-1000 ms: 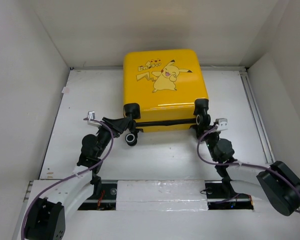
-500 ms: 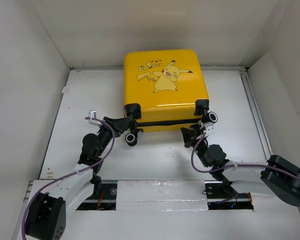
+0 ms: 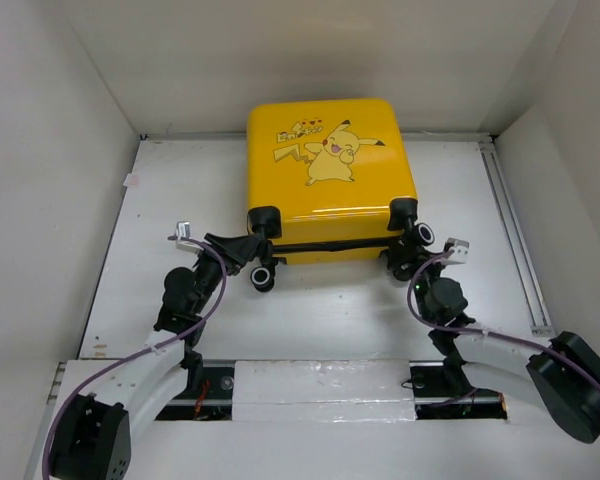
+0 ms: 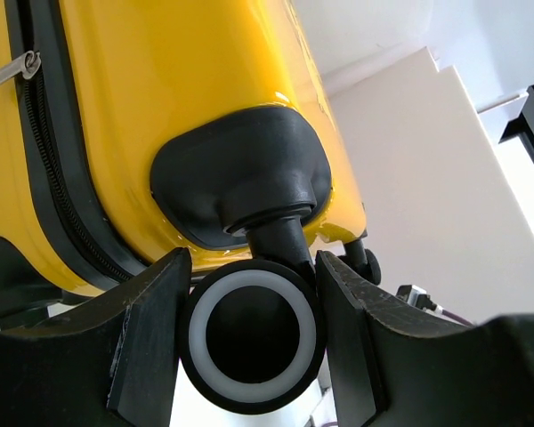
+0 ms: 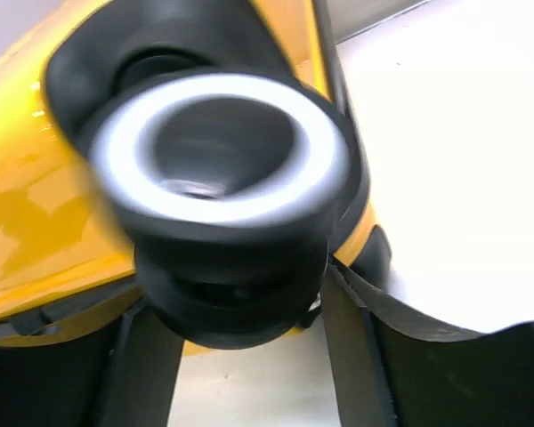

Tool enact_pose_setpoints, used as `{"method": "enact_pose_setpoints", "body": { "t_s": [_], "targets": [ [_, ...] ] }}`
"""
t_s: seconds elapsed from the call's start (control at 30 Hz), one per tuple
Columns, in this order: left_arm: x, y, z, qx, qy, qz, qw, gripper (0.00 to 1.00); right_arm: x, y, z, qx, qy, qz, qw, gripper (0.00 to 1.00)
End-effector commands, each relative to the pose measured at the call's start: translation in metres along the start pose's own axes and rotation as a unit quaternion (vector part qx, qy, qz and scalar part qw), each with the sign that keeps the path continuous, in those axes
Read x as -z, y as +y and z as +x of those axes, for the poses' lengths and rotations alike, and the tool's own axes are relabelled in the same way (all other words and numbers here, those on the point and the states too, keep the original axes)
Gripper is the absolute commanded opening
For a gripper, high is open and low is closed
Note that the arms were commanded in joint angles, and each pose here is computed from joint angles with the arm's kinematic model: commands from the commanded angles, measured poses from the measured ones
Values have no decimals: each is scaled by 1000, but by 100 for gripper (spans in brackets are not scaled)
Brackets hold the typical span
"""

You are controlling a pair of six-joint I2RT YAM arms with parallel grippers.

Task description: Pack the luggage

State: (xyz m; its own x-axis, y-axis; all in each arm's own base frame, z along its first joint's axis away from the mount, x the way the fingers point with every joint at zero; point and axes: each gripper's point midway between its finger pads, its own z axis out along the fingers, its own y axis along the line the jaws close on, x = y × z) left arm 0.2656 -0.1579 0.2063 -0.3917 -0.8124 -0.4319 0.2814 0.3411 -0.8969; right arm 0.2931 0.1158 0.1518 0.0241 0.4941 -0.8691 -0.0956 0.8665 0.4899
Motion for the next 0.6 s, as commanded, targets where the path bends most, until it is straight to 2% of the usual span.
{"method": "enact_pose_setpoints", "body": {
  "t_s": [0.0,0.13,0.2,0.33,0.43,0.57],
  "targets": [
    [2,-73,-33,2,-49,113,992,0,1,-9,-4,-20,-2,0,1000,64],
    [1,-89,-37,3,-44,130,990,0,-16,-6,-11,1,6,-35,999,65],
    [2,-90,-36,12,-45,135,990,0,-27,8,-17,7,11,-78,997,62],
    [4,-93,-36,6,-39,134,990,0,-37,16,-9,29,25,-123,992,49],
    [7,-94,-36,5,-42,139,989,0,-38,32,-5,30,37,-174,984,49],
    [6,-95,-36,1,-41,136,990,0,-37,34,7,26,48,-189,980,48]
  ]
}}
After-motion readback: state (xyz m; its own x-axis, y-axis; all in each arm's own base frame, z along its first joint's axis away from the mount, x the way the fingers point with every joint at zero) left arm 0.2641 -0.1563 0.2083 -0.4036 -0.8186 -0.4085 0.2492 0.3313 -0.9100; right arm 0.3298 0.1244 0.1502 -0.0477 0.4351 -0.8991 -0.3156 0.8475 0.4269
